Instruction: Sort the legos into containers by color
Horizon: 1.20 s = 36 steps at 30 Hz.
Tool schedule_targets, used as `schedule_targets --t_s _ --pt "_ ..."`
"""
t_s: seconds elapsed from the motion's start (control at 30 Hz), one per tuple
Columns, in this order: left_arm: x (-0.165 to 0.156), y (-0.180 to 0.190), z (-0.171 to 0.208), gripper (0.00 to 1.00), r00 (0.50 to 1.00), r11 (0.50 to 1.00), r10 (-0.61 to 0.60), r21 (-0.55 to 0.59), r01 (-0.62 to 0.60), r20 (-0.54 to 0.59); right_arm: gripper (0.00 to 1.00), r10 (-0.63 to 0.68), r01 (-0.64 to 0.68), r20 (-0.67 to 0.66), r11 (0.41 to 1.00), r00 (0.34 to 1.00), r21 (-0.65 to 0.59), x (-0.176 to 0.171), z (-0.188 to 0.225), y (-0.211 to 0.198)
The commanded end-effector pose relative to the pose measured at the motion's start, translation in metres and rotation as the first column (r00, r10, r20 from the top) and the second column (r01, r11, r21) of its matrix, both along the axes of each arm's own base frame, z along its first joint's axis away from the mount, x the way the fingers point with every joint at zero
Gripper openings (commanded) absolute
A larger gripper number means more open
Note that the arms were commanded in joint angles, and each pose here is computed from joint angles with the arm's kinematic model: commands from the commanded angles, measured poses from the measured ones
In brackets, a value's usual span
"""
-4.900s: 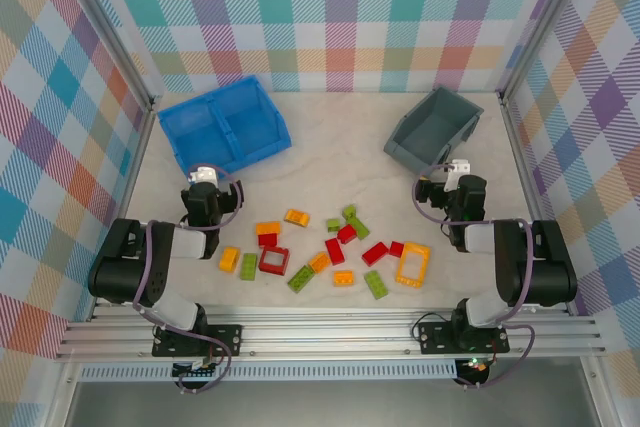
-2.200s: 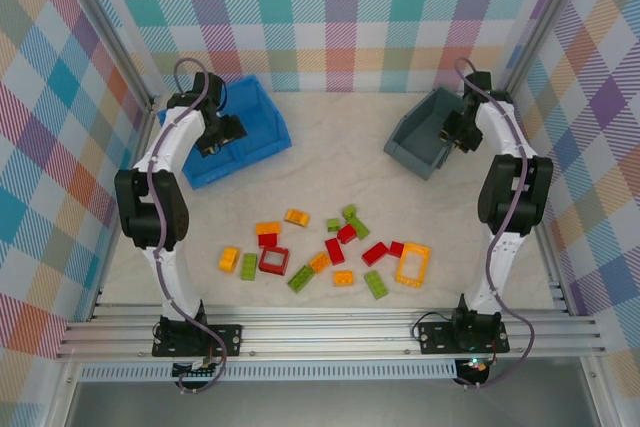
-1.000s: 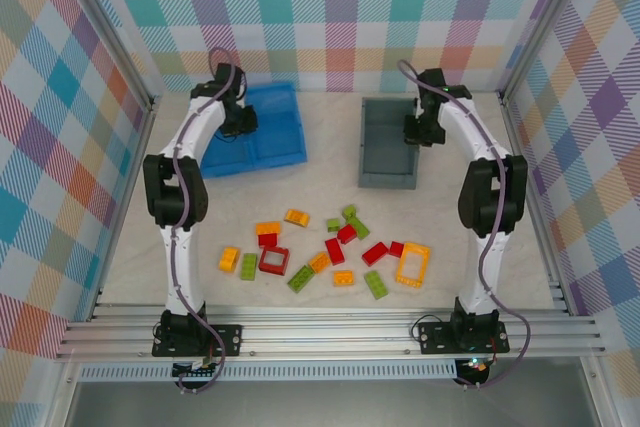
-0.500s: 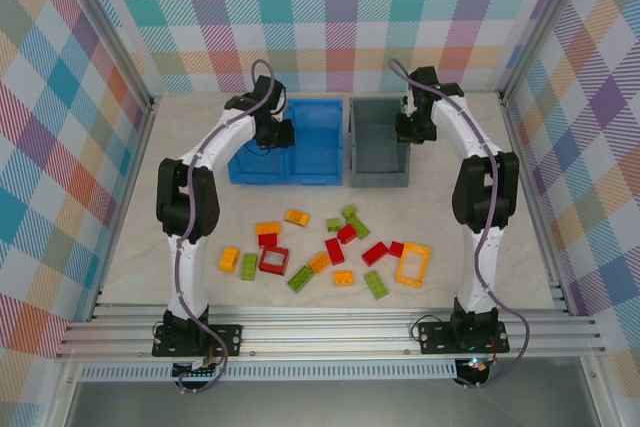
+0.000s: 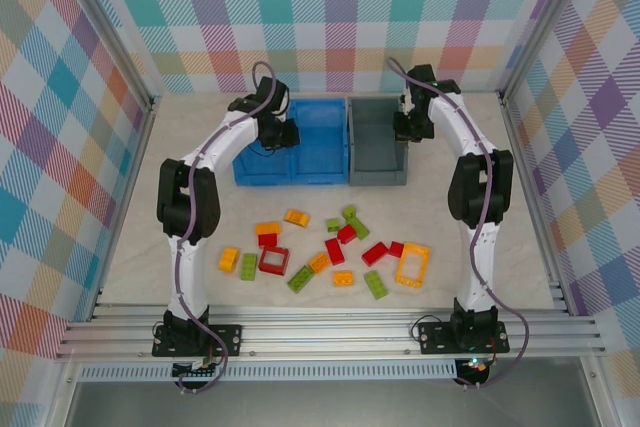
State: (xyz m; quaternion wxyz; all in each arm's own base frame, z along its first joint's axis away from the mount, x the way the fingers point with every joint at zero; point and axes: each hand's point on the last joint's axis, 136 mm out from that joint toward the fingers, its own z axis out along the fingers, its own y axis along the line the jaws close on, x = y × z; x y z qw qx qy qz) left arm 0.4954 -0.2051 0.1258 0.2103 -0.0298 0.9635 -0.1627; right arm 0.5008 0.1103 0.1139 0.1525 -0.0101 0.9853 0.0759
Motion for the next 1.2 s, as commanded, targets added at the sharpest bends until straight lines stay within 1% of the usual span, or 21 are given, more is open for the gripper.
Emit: schedule_targets --t_s 0.0,0.07,0.1,0.13,0.17,0.23,0.3,0.37,0.4,0.43,0.47,0.5,0.57,0.6,0.63,0.7,0.77,0.83,0.93,1.03,1.17 --pt "-0.010 -0.022 0.008 0.00 0.999 0.996 -0.030 -0.085 0.028 -0.021 0.16 0.013 -0.014 0.018 0.999 1.000 0.041 0.001 0.012 0.011" --pt "-0.012 -0.023 0.010 0.02 0.999 0.996 -0.036 -0.089 0.033 -0.022 0.24 0.007 -0.008 0.023 0.999 1.000 0.040 0.001 0.014 0.010" --pt "-0.013 -0.021 0.011 0.14 0.999 0.996 -0.032 -0.082 0.030 -0.024 0.31 0.002 -0.003 0.028 0.999 1.000 0.034 0.002 0.017 0.009" --pt "-0.014 -0.019 0.014 0.21 0.999 0.997 -0.027 -0.073 0.026 -0.019 0.36 -0.006 0.005 0.036 1.000 0.999 0.027 0.002 0.021 0.007" --pt "-0.015 -0.017 0.017 0.25 1.000 0.998 -0.022 -0.064 0.021 -0.012 0.39 -0.010 0.009 0.046 1.000 0.999 0.024 0.003 0.025 0.006" --pt "-0.016 -0.009 0.029 0.38 1.000 0.999 -0.004 -0.041 0.004 0.017 0.46 -0.026 0.025 0.084 1.000 0.996 0.018 0.002 0.042 0.003" --pt "-0.018 -0.004 0.044 0.47 0.999 0.999 0.012 -0.033 -0.010 0.049 0.50 -0.050 0.049 0.133 0.999 0.990 0.012 0.000 0.066 -0.002" --pt "-0.019 0.001 0.063 0.52 0.996 0.999 0.031 -0.029 -0.029 0.086 0.54 -0.082 0.083 0.174 0.997 0.981 0.002 -0.006 0.089 -0.009" --pt "-0.021 0.004 0.074 0.55 0.993 0.999 0.044 -0.030 -0.041 0.110 0.55 -0.109 0.111 0.195 0.994 0.975 -0.001 -0.012 0.102 -0.014" --pt "-0.023 0.007 0.082 0.63 0.990 0.998 0.056 -0.031 -0.053 0.129 0.56 -0.133 0.136 0.211 0.991 0.968 0.000 -0.017 0.111 -0.018" --pt "-0.026 0.010 0.094 0.67 0.985 0.997 0.072 -0.038 -0.067 0.155 0.57 -0.160 0.163 0.228 0.987 0.960 0.008 -0.026 0.122 -0.022" --pt "-0.030 0.014 0.102 0.69 0.981 0.996 0.088 -0.048 -0.081 0.175 0.58 -0.195 0.197 0.238 0.980 0.952 0.015 -0.036 0.130 -0.027" --pt "-0.041 0.013 0.119 0.70 0.973 0.993 0.098 -0.083 -0.082 0.211 0.57 -0.261 0.260 0.246 0.965 0.933 0.037 -0.060 0.142 -0.035" --pt "-0.050 0.010 0.128 0.70 0.969 0.992 0.095 -0.103 -0.073 0.229 0.54 -0.301 0.296 0.238 0.953 0.923 0.060 -0.078 0.144 -0.039" --pt "-0.059 0.004 0.135 0.70 0.967 0.991 0.084 -0.120 -0.057 0.242 0.52 -0.332 0.325 0.231 0.943 0.915 0.070 -0.091 0.145 -0.042" --pt "-0.087 -0.018 0.149 0.70 0.960 0.987 0.032 -0.159 0.013 0.277 0.46 -0.399 0.387 0.182 0.917 0.899 0.102 -0.132 0.137 -0.046" --pt "-0.121 -0.045 0.152 0.69 0.955 0.978 -0.033 -0.186 0.090 0.294 0.41 -0.452 0.441 0.121 0.891 0.884 0.110 -0.173 0.120 -0.048" --pt "-0.163 -0.076 0.151 0.69 0.944 0.961 -0.098 -0.218 0.172 0.314 0.39 -0.483 0.477 0.038 0.872 0.875 0.109 -0.215 0.091 -0.046" --pt "-0.220 -0.114 0.133 0.69 0.932 0.938 -0.148 -0.252 0.239 0.330 0.37 -0.516 0.523 -0.097 0.850 0.851 0.063 -0.270 0.044 -0.048" --pt "-0.274 -0.148 0.113 0.68 0.916 0.914 -0.180 -0.283 0.290 0.358 0.37 -0.503 0.516 -0.158 0.856 0.849 0.046 -0.299 0.013 -0.044" --pt "-0.330 -0.171 0.092 0.68 0.887 0.912 -0.246 -0.217 0.348 0.391 0.37 -0.491 0.511 -0.239 0.859 0.838 0.026 -0.317 -0.019 -0.038"
